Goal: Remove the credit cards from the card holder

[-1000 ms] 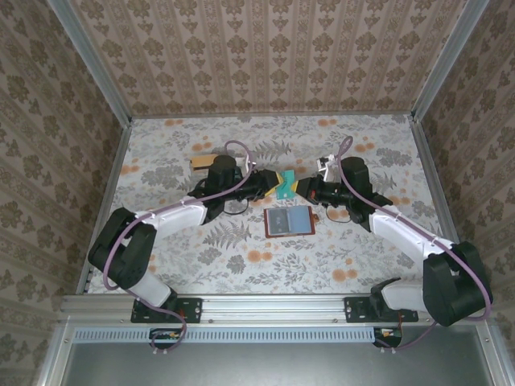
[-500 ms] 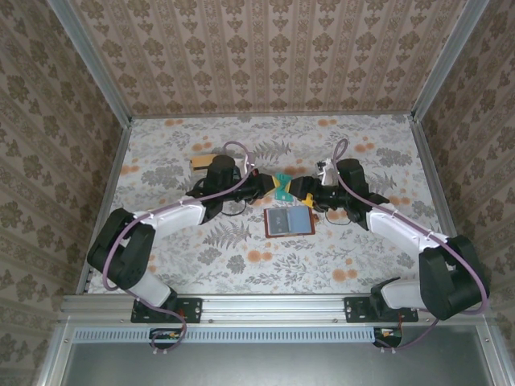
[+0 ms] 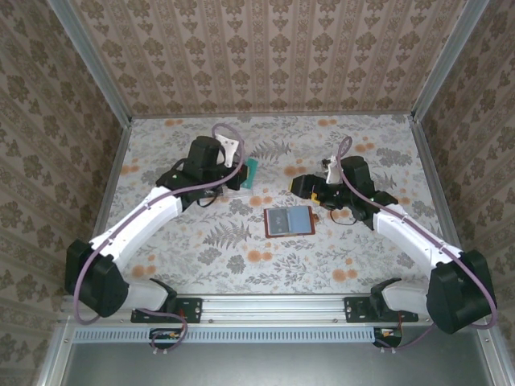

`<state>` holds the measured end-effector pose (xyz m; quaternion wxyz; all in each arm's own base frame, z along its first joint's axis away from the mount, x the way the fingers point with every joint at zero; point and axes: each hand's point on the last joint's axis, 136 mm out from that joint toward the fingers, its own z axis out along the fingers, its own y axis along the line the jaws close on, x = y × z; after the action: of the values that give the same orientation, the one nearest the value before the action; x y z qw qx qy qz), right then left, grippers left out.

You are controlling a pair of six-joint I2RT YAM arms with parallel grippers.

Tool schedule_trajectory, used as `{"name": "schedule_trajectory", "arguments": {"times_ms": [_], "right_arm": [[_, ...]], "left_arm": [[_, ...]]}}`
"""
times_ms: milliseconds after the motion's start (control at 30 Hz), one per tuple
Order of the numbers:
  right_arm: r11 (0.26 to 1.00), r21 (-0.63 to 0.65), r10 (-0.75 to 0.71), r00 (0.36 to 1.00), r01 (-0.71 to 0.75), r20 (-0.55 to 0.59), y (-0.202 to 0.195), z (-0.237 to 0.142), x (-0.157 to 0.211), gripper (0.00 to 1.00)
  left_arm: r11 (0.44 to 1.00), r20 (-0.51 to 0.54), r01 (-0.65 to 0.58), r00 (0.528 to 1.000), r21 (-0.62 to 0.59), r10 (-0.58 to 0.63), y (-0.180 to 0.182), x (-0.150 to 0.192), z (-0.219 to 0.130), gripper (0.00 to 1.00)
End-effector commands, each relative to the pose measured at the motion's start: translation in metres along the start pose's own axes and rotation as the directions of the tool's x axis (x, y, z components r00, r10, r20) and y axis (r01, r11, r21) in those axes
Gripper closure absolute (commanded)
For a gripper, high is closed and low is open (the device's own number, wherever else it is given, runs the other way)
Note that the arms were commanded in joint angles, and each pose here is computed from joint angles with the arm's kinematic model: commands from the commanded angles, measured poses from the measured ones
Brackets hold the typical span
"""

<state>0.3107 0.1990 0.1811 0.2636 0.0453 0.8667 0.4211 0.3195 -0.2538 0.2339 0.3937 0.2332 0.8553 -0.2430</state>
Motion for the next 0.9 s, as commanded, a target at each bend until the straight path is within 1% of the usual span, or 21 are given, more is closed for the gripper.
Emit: {"name": "schedule_trajectory", "arguments": {"times_ms": [0, 100, 233, 300, 367, 400, 533, 633, 667, 767, 867], "right_arm": [[0.999, 0.017, -0.04, 0.999, 0.04, 0.03, 0.008, -0.01, -0.008, 0.0], [0.999, 0.019, -0.04, 0.999, 0.04, 0.034, 0.008, -0.011, -0.008, 0.0], [0.999, 0.019, -0.037, 0.999, 0.037, 0.035, 0.008, -0.012, -0.006, 0.0], [0.999, 0.023, -0.037, 0.999, 0.036, 0.036, 0.007, -0.013, -0.006, 0.0], [0.999, 0.025, -0.035, 0.999, 0.034, 0.037, 0.007, -0.014, -0.006, 0.0], [0.999, 0.027, -0.034, 0.999, 0.033, 0.038, 0.006, -0.014, -0.006, 0.0], [0.999, 0.028, -0.035, 0.999, 0.034, 0.039, 0.007, -0.016, -0.005, 0.0], [0.999, 0.029, -0.037, 0.999, 0.036, 0.038, 0.007, -0.018, -0.004, 0.0], [0.999, 0.032, -0.038, 0.998, 0.037, 0.04, 0.007, -0.019, -0.004, 0.0], [0.999, 0.036, -0.034, 0.999, 0.033, 0.041, 0.006, -0.019, -0.003, 0.0], [0.999, 0.04, -0.032, 0.999, 0.03, 0.039, 0.004, -0.019, -0.002, 0.0]], "left_arm": [[0.891, -0.054, -0.435, 0.9, -0.126, 0.432, 0.025, 0.01, -0.009, 1.0], [0.788, -0.066, -0.599, 0.8, -0.142, 0.596, 0.029, 0.006, -0.013, 1.0], [0.677, -0.119, -0.725, 0.689, -0.13, 0.715, 0.041, 0.005, -0.008, 1.0], [0.61, -0.151, -0.789, 0.614, -0.077, 0.775, 0.043, 0.01, -0.003, 1.0], [0.548, -0.154, -0.837, 0.54, 0.01, 0.828, 0.04, 0.018, 0.0, 1.0], [0.523, -0.15, -0.851, 0.513, 0.036, 0.845, 0.04, 0.019, 0.002, 1.0], [0.45, -0.149, -0.891, 0.437, 0.059, 0.887, 0.045, 0.016, 0.015, 1.0], [0.396, -0.172, -0.914, 0.377, 0.094, 0.91, 0.053, 0.024, 0.03, 1.0], [0.384, -0.182, -0.918, 0.363, 0.099, 0.914, 0.056, 0.025, 0.035, 1.0], [0.379, -0.193, -0.92, 0.355, 0.1, 0.915, 0.062, 0.024, 0.047, 1.0], [0.365, -0.212, -0.925, 0.337, 0.106, 0.917, 0.069, 0.025, 0.06, 1.0]]}}
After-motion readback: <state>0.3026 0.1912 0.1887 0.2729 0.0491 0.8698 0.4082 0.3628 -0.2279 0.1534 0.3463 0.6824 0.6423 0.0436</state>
